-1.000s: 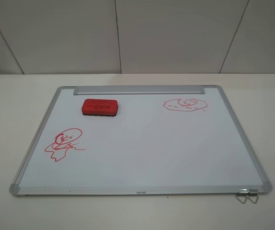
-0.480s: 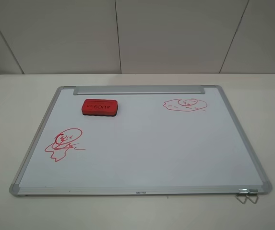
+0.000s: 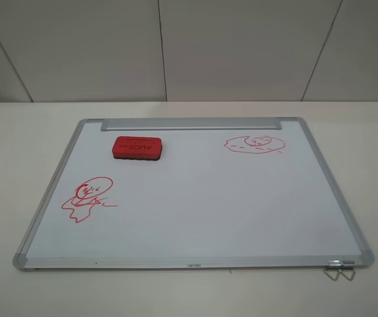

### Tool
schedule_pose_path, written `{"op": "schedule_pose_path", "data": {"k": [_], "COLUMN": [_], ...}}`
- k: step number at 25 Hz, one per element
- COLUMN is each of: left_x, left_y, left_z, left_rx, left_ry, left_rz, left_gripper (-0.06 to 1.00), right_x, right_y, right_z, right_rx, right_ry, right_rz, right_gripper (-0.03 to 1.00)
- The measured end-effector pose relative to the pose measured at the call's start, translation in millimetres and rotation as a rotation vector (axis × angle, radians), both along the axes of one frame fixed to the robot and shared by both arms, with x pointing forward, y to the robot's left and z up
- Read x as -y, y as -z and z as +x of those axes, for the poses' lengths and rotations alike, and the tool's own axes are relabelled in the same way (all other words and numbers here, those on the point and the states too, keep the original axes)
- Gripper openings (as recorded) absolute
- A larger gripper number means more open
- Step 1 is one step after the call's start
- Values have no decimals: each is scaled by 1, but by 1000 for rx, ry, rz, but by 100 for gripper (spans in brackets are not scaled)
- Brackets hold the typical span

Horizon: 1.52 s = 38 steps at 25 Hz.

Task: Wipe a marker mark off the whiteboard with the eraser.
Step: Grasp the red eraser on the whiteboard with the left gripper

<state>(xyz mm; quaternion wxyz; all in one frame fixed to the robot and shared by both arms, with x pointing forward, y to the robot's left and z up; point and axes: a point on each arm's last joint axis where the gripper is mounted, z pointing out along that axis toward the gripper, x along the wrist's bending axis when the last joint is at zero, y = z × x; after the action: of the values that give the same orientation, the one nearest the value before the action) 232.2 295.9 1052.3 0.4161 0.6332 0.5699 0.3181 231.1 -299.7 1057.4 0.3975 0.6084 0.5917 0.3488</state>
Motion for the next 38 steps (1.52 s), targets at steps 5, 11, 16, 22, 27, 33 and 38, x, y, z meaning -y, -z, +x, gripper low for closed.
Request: {"op": "schedule_pose_path", "data": {"k": [5, 11, 16, 22, 27, 33, 38], "left_x": [3, 6, 13, 25, 39, 54, 63], "left_y": [-1, -14, -29, -42, -36, -1, 24], "left_z": [0, 7, 55, 151, 251, 375, 423], "left_rx": [4, 18, -131, -374, -511, -651, -676], "left_ry": [26, 48, 108, 310, 447, 563, 583], "left_rz": [-23, -54, 53, 268, 340, 375, 364], "left_gripper": [77, 77, 77, 77, 77, 77, 77], "right_x": [0, 0, 0, 0, 0, 0, 0], "right_y": [0, 0, 0, 0, 0, 0, 0], "right_z": [0, 0, 0, 0, 0, 0, 0], "right_rx": [0, 0, 0, 0, 0, 0, 0], "right_ry": [0, 0, 0, 0, 0, 0, 0], "right_rz": [0, 0, 0, 0, 0, 0, 0], "right_gripper": [71, 71, 71, 71, 71, 71, 71]}}
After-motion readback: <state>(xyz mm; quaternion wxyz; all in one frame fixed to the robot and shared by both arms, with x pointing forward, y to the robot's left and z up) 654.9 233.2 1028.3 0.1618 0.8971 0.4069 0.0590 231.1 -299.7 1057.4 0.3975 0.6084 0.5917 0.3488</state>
